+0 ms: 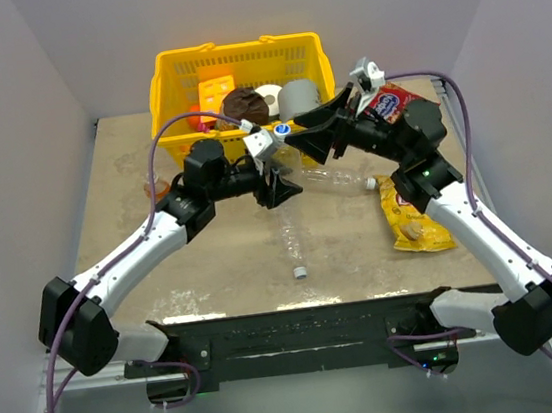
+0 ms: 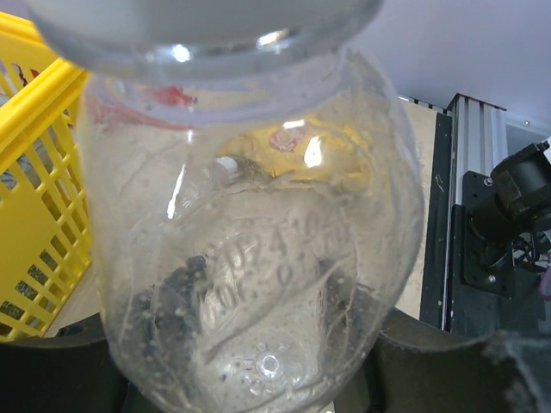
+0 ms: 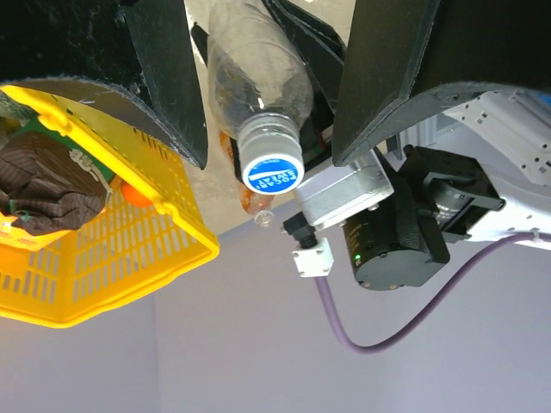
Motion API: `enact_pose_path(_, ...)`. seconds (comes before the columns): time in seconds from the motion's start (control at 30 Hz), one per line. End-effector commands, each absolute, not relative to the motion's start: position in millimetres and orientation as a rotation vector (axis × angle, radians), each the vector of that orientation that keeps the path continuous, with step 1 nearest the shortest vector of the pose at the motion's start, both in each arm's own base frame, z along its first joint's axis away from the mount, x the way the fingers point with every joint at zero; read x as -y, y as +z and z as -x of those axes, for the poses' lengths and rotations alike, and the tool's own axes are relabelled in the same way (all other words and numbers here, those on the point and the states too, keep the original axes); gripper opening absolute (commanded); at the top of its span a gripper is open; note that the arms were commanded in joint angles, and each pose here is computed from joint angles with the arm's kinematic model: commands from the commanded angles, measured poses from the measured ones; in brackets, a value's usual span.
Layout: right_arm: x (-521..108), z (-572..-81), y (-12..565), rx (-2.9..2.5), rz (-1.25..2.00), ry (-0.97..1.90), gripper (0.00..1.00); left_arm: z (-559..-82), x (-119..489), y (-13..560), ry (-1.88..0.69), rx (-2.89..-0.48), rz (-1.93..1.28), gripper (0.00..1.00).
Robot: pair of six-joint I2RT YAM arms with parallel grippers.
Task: Unscrew the bottle caps
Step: Unscrew the bottle cap from the plastic bottle.
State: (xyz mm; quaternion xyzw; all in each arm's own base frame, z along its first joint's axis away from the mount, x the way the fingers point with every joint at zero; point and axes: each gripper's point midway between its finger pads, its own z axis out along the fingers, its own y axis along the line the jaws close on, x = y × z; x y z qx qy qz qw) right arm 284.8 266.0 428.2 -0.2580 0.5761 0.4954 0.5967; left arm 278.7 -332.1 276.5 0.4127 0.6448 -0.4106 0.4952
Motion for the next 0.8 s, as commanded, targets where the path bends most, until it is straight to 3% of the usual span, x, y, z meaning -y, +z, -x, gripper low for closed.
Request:
enact_pose_path(0.0, -275.4, -279.8, 440.0, -1.283, 0.650, 1.127, 0.62, -283.4, 334.7, 285.8, -0.991, -1.543, -0.977, 0.20)
enact_pose_path(0.77, -274.1, -301.8, 421.0, -1.374, 0.608, 1.016, 0.54, -281.5, 335.3, 285.6, -1.000, -1.543, -0.988, 0.20)
